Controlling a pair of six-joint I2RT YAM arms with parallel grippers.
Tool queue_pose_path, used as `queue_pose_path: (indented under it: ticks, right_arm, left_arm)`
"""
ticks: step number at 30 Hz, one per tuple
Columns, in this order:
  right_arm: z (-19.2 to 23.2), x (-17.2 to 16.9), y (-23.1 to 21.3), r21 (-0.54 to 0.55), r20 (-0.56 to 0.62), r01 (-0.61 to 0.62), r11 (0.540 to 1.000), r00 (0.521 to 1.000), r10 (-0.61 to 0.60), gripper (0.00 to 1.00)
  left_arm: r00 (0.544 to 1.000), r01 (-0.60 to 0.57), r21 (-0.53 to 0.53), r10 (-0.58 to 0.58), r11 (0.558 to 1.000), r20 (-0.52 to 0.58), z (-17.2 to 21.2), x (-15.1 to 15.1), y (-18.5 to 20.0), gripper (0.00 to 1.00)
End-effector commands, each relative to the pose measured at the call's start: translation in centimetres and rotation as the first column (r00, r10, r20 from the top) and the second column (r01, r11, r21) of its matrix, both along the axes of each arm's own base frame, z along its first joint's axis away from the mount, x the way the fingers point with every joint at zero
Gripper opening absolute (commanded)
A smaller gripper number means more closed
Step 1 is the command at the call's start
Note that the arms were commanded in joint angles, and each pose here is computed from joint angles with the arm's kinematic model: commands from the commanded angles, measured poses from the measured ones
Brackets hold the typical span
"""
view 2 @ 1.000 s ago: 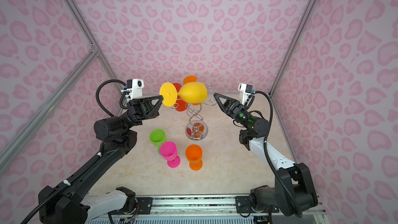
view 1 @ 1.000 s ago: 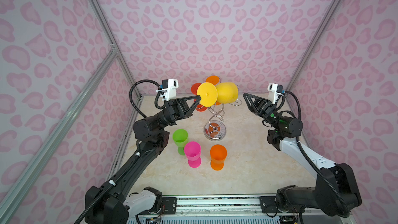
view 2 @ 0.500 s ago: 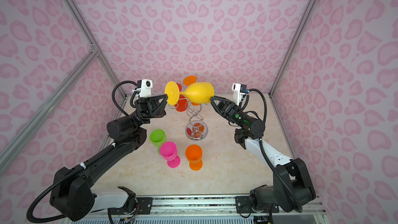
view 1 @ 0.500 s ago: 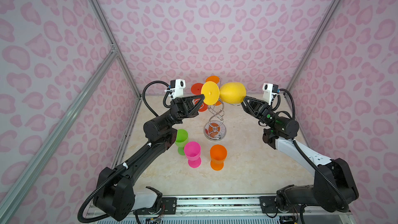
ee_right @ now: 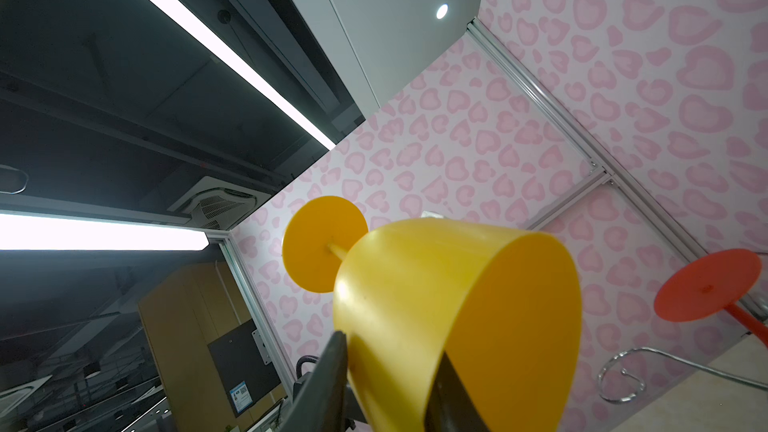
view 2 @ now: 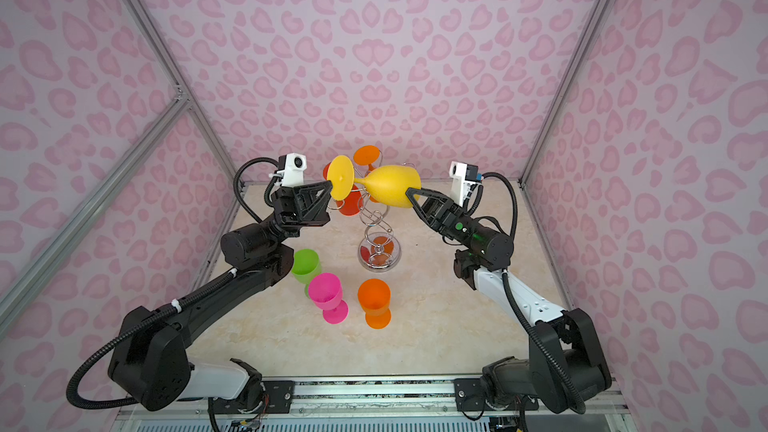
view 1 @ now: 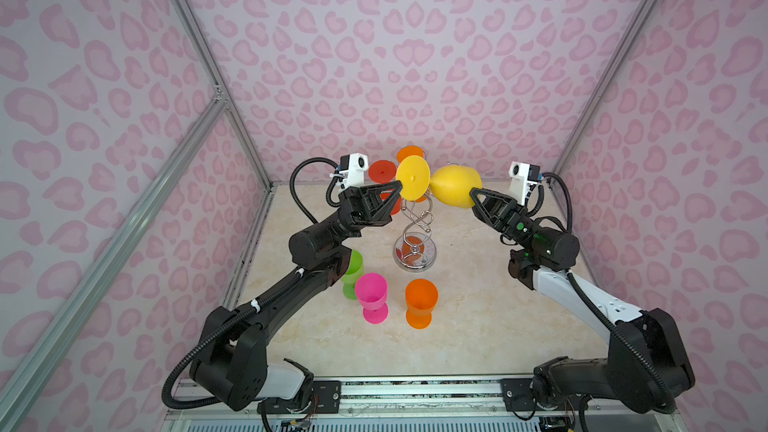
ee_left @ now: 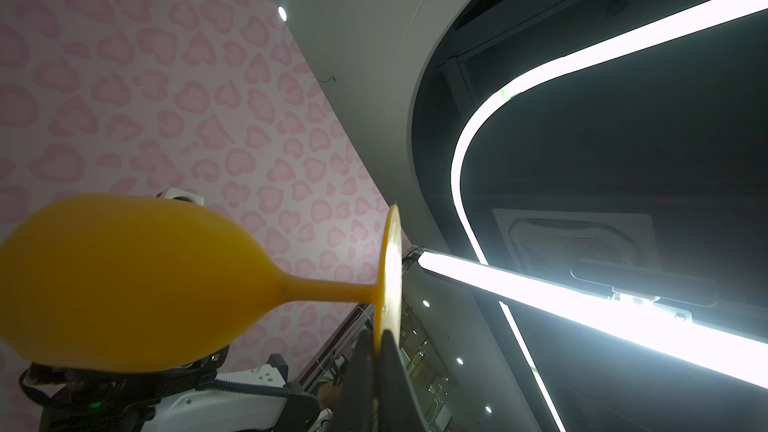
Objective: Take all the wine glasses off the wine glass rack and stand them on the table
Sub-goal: 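Close the right gripper on the yellow glass bowl while the left releases, then carry the yellow glass down with the right gripper while the left draws back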
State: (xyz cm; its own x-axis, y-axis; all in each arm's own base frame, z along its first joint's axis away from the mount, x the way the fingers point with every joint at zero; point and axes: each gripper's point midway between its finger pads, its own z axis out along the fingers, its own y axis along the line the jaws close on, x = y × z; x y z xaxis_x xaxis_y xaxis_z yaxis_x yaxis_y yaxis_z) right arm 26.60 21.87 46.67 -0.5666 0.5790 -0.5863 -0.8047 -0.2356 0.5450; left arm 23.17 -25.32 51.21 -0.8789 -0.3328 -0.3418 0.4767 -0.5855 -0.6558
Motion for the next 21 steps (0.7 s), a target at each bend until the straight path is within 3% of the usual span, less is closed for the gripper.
queue_pose_path:
  ticks: [1, 10, 21]
  right_arm:
    - [0.0, -0.8, 0.2, -0.017, 0.04, -0.013, 1.0, 0.999, 0.013, 0.2]
    - [1.1, -1.1, -0.3, 0.015, 0.054, -0.002, 1.0, 0.999, 0.001, 0.0]
    - [4.8, -1.4, -5.3, 0.073, 0.072, 0.101, 0.992, 0.992, -0.106, 0.0]
  left_arm:
    - [0.999, 0.007, -0.006, -0.006, 1.0, 0.043, 0.3, -0.6, 0.0, 0.02]
    - [0.999, 0.006, -0.004, -0.006, 1.0, 0.043, 0.1, -0.4, -0.3, 0.26]
    - [0.997, -0.011, 0.029, 0.009, 1.0, 0.072, -1.0, -0.6, -0.9, 0.61]
